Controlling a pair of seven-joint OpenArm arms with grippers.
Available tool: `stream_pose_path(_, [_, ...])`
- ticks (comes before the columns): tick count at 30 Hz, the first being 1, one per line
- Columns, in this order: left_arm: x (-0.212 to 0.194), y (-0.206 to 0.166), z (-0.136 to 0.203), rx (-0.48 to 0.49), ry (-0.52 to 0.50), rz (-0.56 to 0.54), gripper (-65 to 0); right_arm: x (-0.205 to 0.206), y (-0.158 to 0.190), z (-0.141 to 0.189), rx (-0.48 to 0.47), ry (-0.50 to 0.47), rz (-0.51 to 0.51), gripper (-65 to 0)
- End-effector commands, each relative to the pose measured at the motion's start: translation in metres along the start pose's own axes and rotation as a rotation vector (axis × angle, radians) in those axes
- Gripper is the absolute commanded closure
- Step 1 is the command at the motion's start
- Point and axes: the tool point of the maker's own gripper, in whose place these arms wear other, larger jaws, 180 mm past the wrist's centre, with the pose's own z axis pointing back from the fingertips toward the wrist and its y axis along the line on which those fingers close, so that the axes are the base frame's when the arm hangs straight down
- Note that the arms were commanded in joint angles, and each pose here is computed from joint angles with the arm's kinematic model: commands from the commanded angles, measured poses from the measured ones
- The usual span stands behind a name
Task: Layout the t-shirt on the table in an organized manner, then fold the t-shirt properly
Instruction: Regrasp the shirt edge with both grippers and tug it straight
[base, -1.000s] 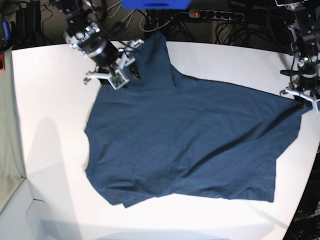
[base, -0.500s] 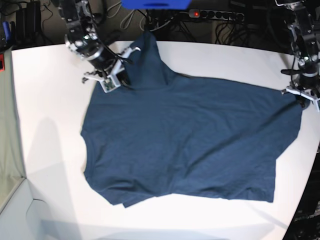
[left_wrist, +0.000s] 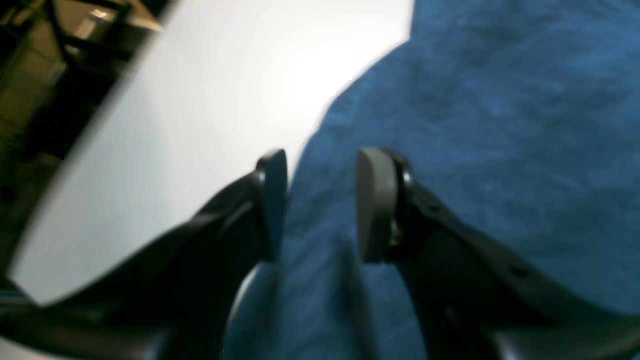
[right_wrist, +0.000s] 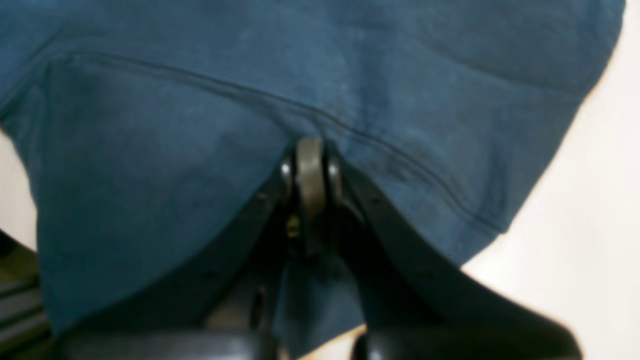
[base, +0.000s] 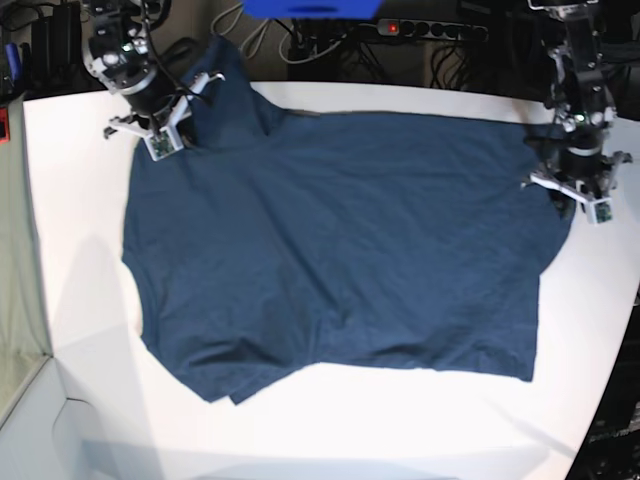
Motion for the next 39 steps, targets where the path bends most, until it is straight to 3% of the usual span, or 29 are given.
stream_pose_path(1, [0.012,-0.003,0.000,-0.005,-0.040,-0.003,-22.8,-0.006,-0.011,0.005,-0.035,0.026,0.013,0.0])
stream_pose_path(5, [-0.012,-0.028,0.005,-0.057,0.011,0.002,-22.8,-0.010,-0.022,0.016,-0.068,0.029,0.008,0.0])
stream_pose_path(10, [-0.059,-0.049,0.006,-0.113,0.128,-0.033,-22.6,0.017,-0.021,0.034,-0.041,-0.050,0.038,0.0])
stream_pose_path(16, [-0.097,-0.045,0.024,-0.121,0.214,-0.065,-22.6,0.055,-0.030,0.046,-0.095,-0.154,0.034,0.0])
stream_pose_path(22, [-0.096,-0.036,0.049,-0.130,0.204,-0.109,-22.6,0.080,-0.026,0.037,-0.080,-0.214,0.047,0.0])
stream_pose_path(27, [-0.066,-0.044,0.065,-0.160,0.124,-0.119,-22.6,0.091,-0.002,0.030,-0.011,-0.240,0.060,0.0])
stream_pose_path(31, [-0.017,-0.049,0.078,-0.169,-0.004,-0.123,-22.6,0.096,0.016,0.025,0.040,-0.253,0.067,0.0])
stream_pose_path(36, [0.051,-0.011,0.060,-0.031,-0.179,-0.044,-22.8,0.089,0.030,0.017,0.081,-0.233,0.061,0.0])
stream_pose_path(39, [0.065,0.014,0.038,0.049,-0.205,0.023,-22.9,0.083,0.030,0.014,0.084,-0.215,0.055,0.0])
